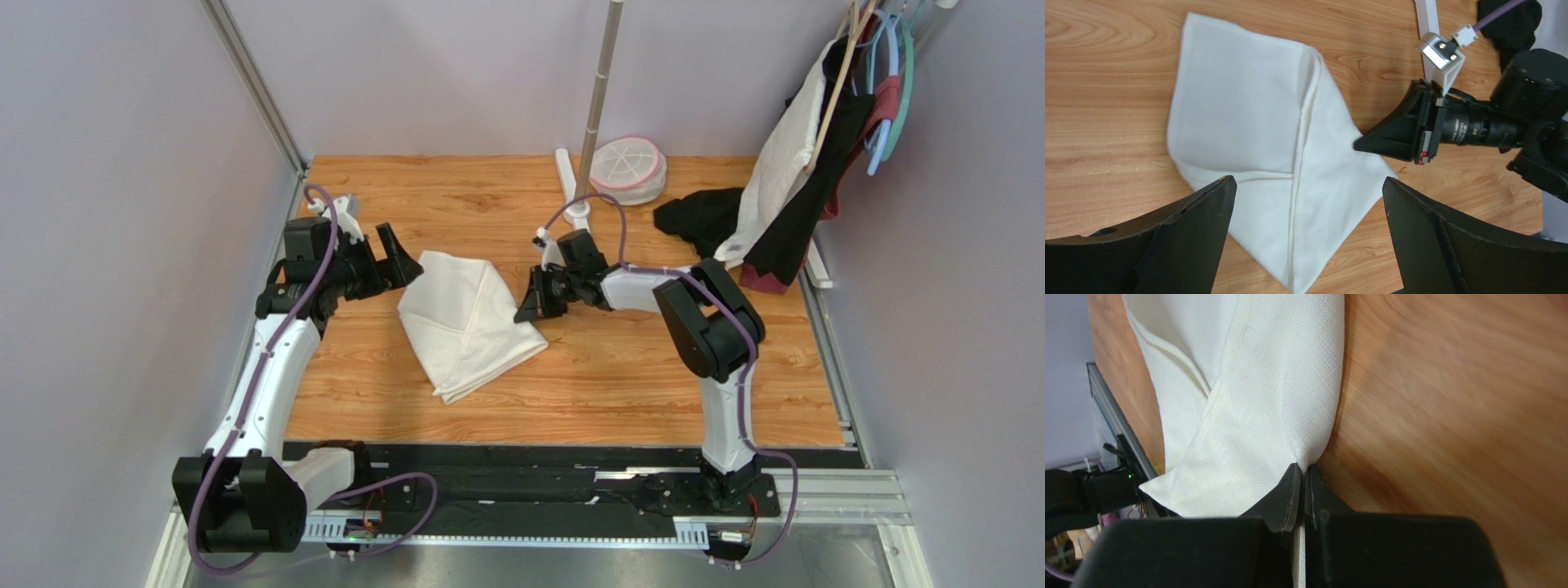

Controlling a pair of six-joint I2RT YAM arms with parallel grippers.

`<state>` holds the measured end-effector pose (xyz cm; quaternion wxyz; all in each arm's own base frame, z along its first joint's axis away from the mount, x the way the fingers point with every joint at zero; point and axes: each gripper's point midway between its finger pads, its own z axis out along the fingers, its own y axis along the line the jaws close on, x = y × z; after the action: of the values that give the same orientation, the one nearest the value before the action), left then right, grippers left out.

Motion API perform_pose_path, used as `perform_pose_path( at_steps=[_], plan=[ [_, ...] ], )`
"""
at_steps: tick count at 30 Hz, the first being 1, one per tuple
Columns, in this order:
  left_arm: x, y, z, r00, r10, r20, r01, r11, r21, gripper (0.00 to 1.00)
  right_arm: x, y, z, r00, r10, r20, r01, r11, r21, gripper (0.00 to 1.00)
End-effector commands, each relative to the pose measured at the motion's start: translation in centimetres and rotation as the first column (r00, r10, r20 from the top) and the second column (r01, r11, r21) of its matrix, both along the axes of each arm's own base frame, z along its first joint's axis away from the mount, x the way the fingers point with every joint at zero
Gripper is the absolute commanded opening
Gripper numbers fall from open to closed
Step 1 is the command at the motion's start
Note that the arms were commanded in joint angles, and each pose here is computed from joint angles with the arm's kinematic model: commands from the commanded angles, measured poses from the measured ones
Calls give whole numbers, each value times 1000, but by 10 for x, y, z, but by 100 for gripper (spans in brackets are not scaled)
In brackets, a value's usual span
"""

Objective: Fold the napkin, place the utensils inside, and roll it up
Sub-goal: Fold the napkin

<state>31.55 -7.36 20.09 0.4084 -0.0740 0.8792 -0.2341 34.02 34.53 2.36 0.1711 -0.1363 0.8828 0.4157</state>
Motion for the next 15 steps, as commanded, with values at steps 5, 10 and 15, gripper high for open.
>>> perform_pose_path(
  at_steps=[5,10,15],
  plan=[
    [-13,-38,-11,999,-40,4,40,999,-30,98,-42,-105,-50,921,-390,-16,366,877,-310,0],
    [-26,-58,-47,999,-14,-41,9,992,-124,98,-64,-126,-50,849,-528,-30,499,819,-284,0],
    [-59,-81,-82,994,-33,-107,13,983,-182,96,-80,-142,-56,754,-655,-45,627,739,-245,0]
  ],
)
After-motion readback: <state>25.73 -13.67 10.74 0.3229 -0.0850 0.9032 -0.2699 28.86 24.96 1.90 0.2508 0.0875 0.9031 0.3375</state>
